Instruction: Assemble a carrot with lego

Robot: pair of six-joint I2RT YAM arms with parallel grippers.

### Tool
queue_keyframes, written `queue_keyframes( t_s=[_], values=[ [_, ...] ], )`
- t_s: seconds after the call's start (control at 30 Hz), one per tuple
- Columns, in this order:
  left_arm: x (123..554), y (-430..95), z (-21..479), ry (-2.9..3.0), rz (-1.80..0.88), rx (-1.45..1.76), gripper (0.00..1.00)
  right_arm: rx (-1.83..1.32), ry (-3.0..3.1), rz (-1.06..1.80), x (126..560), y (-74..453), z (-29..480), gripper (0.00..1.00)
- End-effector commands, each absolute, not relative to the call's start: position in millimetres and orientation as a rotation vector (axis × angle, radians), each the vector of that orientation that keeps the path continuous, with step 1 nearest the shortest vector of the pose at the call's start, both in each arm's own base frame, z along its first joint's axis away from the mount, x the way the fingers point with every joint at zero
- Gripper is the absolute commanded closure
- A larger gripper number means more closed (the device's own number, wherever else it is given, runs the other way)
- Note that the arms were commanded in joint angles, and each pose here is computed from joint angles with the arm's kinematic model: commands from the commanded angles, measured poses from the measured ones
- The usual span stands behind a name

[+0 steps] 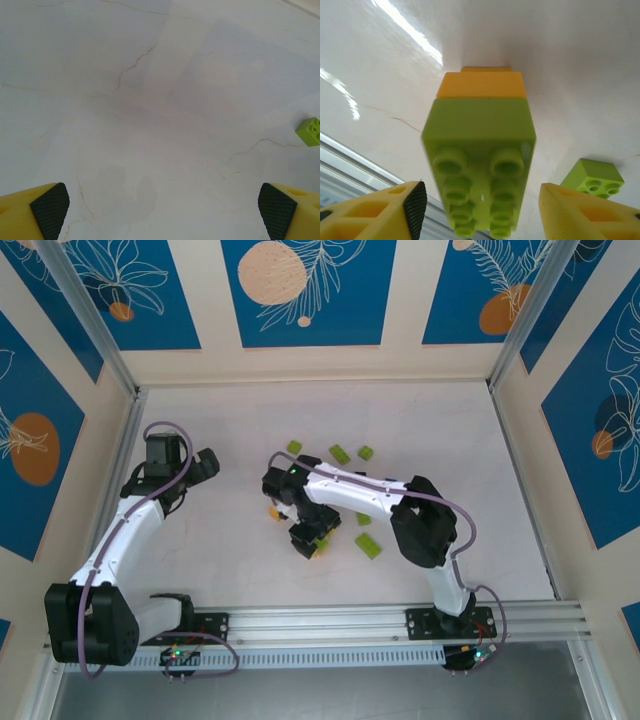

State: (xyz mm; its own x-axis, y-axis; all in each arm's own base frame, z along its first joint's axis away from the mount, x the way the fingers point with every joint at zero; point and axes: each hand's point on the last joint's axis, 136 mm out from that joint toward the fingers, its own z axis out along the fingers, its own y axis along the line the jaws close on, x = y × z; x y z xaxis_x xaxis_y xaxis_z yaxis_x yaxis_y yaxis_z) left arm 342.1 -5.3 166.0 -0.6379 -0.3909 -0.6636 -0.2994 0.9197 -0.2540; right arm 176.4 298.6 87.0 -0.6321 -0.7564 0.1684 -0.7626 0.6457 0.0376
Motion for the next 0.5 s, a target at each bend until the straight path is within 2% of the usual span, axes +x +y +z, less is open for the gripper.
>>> queue_keyframes(
  t_s=[0.0,0.23,0.47],
  values=[
    [340.2,-2.1,167.7,2.307,-0.147,-0.497,0.00,1.299,-2.800,-0.031,187.7,304.9,131.7,0.34],
    [341.7,-3.0,167.8,2.310,-0.153,-0.496,0.00,1.137,-3.006,-0.008,245.5,284.2,163.3,0.31],
    [339.6,-2.0,168.5,2.304,-0.148,-0.497,0.00,0.544,-3.206,-0.006,326.7,228.5,132.4,0.30]
  ],
)
